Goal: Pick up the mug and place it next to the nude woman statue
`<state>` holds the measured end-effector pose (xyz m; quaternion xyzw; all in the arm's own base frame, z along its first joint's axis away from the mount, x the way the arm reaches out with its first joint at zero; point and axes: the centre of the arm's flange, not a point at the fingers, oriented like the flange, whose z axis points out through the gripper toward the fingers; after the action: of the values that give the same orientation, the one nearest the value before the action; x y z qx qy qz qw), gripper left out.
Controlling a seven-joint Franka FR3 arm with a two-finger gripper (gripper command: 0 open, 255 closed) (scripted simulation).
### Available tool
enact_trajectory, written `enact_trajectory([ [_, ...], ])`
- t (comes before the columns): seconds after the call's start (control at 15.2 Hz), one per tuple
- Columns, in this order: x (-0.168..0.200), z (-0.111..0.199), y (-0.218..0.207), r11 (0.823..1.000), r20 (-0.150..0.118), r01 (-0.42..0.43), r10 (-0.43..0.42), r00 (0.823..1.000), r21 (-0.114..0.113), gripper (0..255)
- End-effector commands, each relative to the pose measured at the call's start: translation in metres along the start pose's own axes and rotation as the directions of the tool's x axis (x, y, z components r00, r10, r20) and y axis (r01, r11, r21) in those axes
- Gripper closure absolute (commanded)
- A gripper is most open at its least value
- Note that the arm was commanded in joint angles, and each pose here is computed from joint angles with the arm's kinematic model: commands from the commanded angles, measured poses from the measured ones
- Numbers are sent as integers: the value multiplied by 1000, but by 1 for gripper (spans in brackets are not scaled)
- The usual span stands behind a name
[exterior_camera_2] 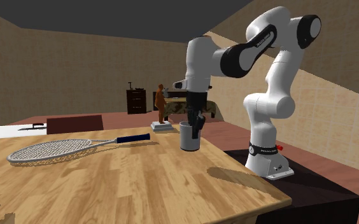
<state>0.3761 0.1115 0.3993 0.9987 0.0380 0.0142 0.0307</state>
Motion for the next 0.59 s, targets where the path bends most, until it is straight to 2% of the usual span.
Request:
enact_trajectory([
  [0.0, 0, -12, 1, 1000, 0, 0, 0, 1000, 0, 255],
  [0.53, 1, -54, 4, 1000, 0, 0, 0, 1000, 0, 255],
])
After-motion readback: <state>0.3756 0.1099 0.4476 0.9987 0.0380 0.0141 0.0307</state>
